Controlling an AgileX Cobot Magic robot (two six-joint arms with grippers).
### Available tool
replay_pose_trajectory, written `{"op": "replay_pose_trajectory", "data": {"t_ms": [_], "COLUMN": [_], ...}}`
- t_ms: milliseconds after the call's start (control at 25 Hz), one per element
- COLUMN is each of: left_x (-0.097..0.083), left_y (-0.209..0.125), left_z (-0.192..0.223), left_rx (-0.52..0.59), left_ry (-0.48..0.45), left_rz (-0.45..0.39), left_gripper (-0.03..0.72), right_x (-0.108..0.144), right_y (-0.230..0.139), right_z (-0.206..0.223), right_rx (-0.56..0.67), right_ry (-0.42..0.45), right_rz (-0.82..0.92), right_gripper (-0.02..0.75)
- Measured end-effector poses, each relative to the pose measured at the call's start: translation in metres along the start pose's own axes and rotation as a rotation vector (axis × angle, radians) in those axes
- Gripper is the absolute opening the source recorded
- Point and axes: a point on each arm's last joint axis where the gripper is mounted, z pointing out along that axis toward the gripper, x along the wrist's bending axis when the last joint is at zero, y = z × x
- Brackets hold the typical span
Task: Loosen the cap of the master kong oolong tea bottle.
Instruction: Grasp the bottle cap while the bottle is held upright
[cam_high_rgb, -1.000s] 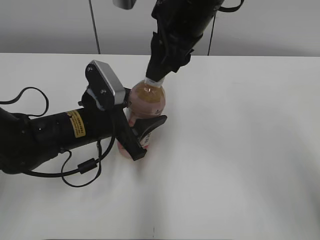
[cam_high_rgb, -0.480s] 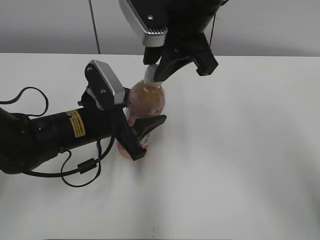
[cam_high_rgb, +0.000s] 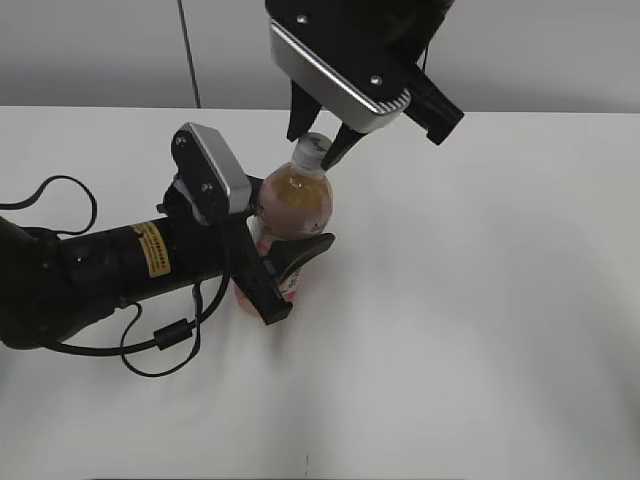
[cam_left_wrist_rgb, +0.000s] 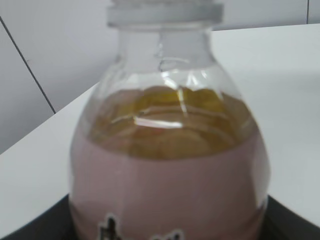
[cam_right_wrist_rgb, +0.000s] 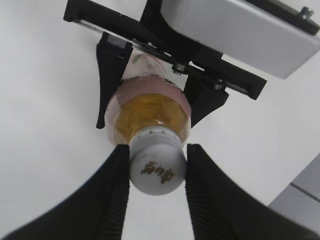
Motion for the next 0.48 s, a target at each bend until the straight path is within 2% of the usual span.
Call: {"op": "replay_pose_trajectory", "data": {"t_ms": [280, 480], "left_x": [-0.0003, -0.0003], "left_y": [0.0001, 0.0001], "left_z": [0.0, 0.0], "left_rx": [-0.001, -0.001], "left_ry": [-0.004, -0.004], "left_rz": [0.005, 0.005], "left_gripper": [0.42, 0.42], "right_x": [0.0008, 0.0006], "right_y": [0.0005, 0.0], "right_z": [0.0, -0.0014], "right_rx": [-0.007, 0.0], "right_ry": [0.008, 0.013], "right_rz": [-0.201, -0.275], "right_gripper": [0.263, 0.263]}}
